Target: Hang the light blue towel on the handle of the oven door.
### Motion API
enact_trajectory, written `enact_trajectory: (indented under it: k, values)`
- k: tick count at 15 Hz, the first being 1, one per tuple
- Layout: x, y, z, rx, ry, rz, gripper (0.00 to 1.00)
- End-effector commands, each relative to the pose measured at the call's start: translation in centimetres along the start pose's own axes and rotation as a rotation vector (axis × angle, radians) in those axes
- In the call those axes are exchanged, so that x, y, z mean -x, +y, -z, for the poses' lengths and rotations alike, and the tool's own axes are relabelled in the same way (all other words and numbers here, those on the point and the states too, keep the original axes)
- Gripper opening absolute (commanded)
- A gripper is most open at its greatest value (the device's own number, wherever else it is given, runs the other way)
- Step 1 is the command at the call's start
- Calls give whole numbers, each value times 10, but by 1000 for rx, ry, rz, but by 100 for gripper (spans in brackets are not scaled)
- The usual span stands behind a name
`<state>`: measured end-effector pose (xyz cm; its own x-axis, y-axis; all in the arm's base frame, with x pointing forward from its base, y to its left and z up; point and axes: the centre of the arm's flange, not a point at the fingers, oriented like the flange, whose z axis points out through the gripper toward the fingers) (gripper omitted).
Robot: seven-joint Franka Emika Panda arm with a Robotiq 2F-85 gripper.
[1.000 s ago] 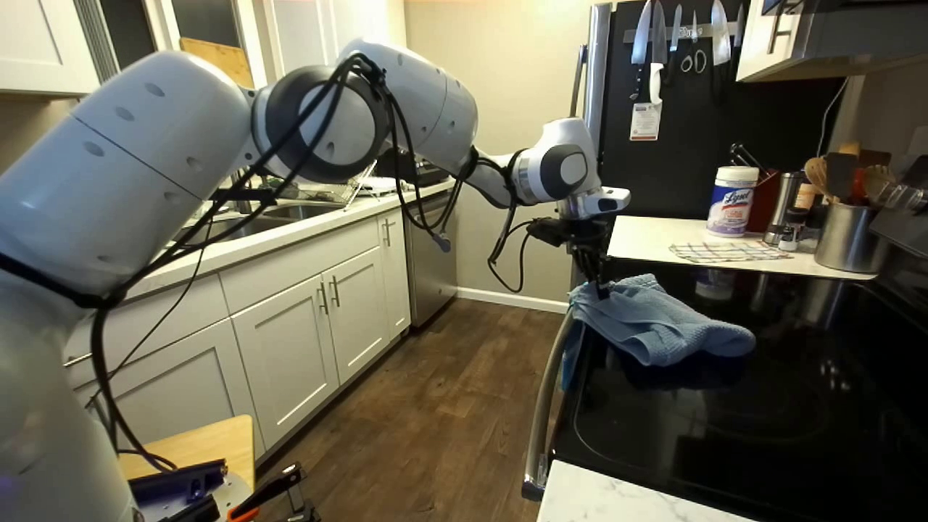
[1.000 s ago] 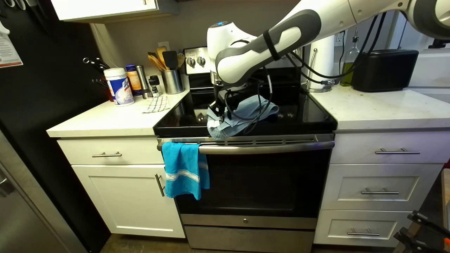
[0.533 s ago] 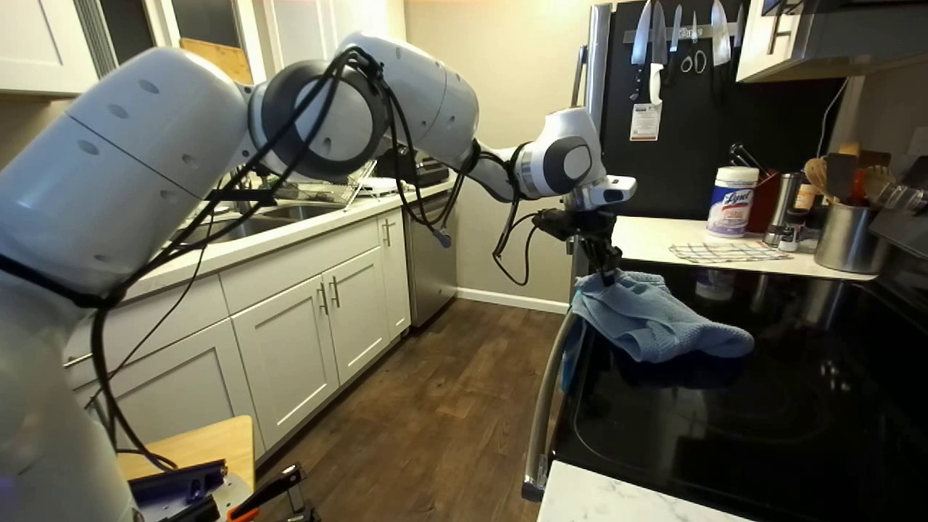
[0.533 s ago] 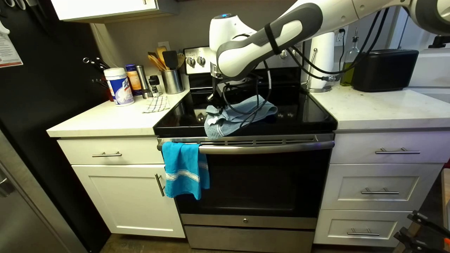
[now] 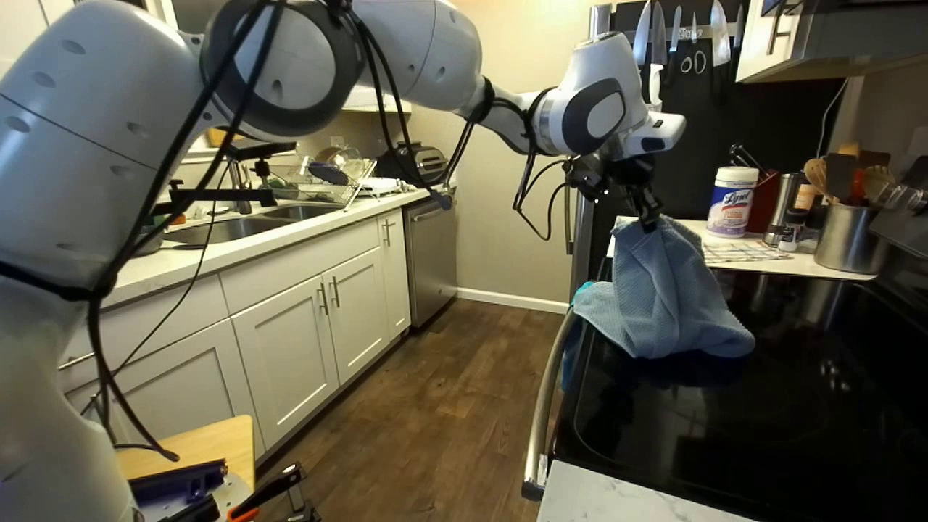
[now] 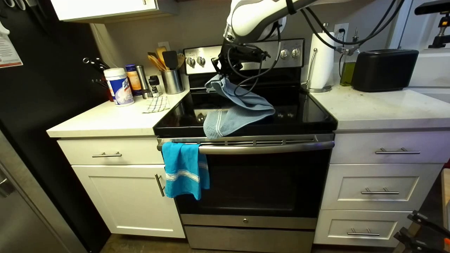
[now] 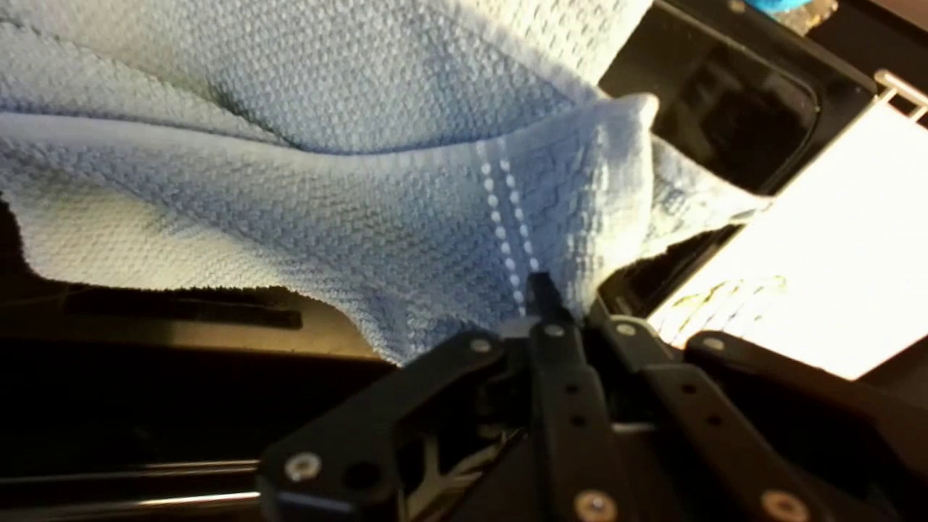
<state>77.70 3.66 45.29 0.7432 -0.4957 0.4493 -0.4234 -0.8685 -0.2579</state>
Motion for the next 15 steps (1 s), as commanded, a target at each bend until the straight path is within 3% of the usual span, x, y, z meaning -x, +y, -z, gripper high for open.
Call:
enact_trajectory:
  k: [1, 5, 15]
  values:
    - [4, 27, 36, -97, 15, -42, 1]
    - [6, 29, 62, -186, 6, 14, 1]
    - [13, 24, 155, -314, 74, 178, 1]
